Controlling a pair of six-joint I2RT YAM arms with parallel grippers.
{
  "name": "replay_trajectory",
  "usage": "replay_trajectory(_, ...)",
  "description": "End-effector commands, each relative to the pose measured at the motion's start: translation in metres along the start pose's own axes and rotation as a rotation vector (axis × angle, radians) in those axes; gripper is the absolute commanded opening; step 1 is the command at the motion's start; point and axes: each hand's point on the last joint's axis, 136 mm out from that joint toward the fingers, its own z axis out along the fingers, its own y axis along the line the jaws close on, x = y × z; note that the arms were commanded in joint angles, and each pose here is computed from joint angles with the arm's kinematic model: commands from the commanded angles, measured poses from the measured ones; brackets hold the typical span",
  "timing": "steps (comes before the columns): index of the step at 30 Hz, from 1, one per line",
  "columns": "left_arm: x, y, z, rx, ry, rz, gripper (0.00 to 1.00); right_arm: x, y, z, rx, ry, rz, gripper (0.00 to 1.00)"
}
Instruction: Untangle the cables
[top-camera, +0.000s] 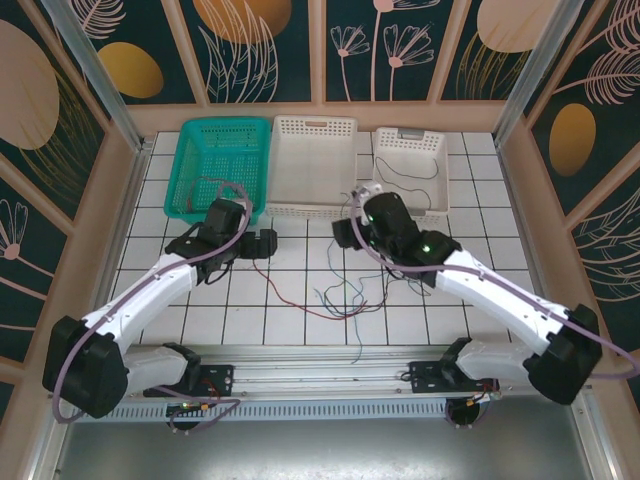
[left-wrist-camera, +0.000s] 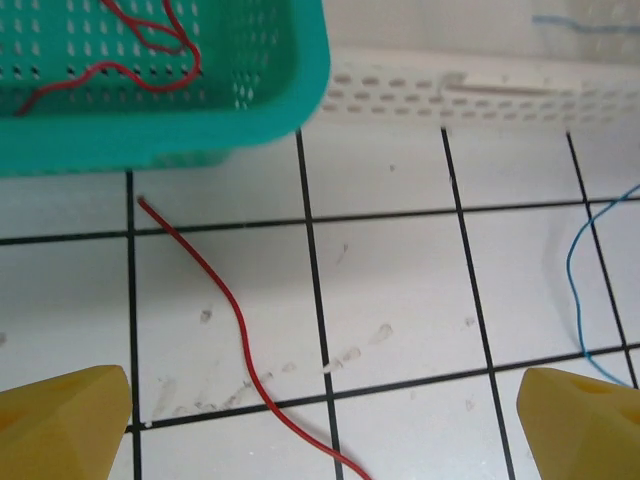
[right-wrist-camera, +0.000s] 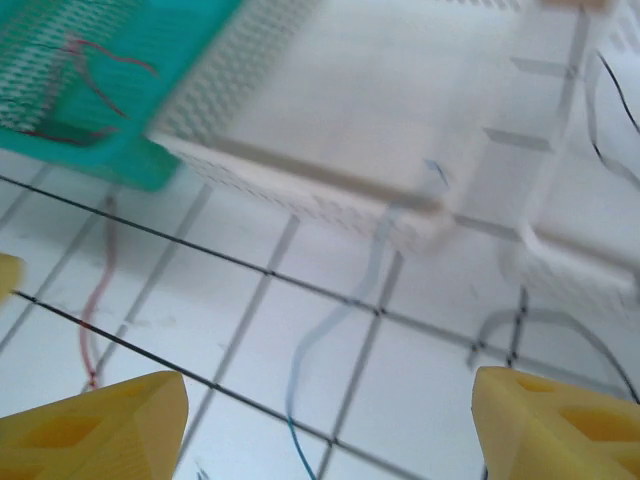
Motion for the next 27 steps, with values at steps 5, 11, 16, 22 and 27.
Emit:
replay_trajectory(5,0.007,-0.002,0.004,-0.007,0.032,-0.01,0.99,0.082,-0.053,0.007,0.141,0.134,0.265,0.73)
replay_trajectory(11,0.013,0.0,0.007,-0.034,0.048,0.014,0.99,0.12,-0.059,0.023,0.156,0.213,0.34,0.7)
replay_trajectory(16,0.017,0.003,0.009,-0.047,0.06,0.028,0.98,0.15,-0.061,0.033,0.158,0.273,0.369,0.66)
replay_trajectory(22,0.017,0.002,0.012,-0.048,0.069,0.037,0.98,0.146,-0.061,0.045,0.164,0.256,0.355,0.59)
replay_trajectory(27,0.021,0.004,0.014,-0.059,0.08,0.046,0.98,0.136,-0.069,0.051,0.204,0.238,0.324,0.38)
